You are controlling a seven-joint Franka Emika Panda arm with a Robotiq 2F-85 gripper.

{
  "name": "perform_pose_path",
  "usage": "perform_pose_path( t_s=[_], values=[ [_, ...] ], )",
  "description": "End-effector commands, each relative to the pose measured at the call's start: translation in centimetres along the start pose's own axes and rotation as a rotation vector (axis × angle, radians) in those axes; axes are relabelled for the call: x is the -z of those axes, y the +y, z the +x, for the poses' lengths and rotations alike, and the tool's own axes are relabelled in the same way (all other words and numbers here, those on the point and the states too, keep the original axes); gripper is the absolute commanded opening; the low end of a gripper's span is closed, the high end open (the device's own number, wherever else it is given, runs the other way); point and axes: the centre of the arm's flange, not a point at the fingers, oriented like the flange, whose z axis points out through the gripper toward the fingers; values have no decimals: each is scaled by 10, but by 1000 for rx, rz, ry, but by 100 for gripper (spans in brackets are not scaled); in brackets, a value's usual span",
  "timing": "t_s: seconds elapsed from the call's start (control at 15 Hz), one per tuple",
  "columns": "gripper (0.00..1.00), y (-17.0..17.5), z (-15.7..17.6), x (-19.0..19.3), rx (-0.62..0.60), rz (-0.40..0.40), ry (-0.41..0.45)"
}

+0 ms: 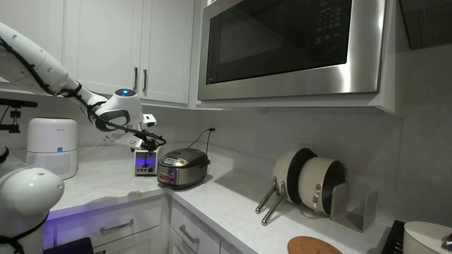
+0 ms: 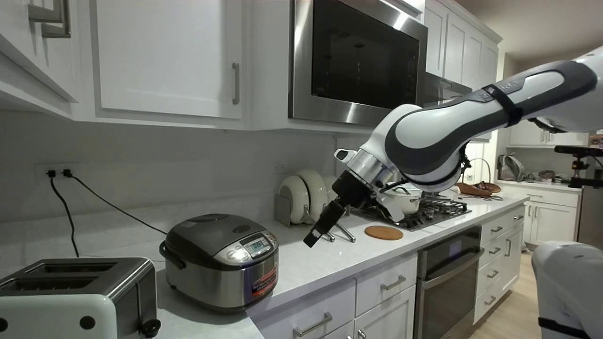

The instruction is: Press a button on the toaster to release the lever upwards

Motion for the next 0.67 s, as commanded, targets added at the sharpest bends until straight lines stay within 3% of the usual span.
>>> perform_pose_path(
  t_s=[0.0,0.33,0.6],
  values=[
    [100,0,0,0,0,0,0],
    [100,-6,3,-25,62,-28,-55],
    [100,-22,14,-64,136,27,-45]
  ],
)
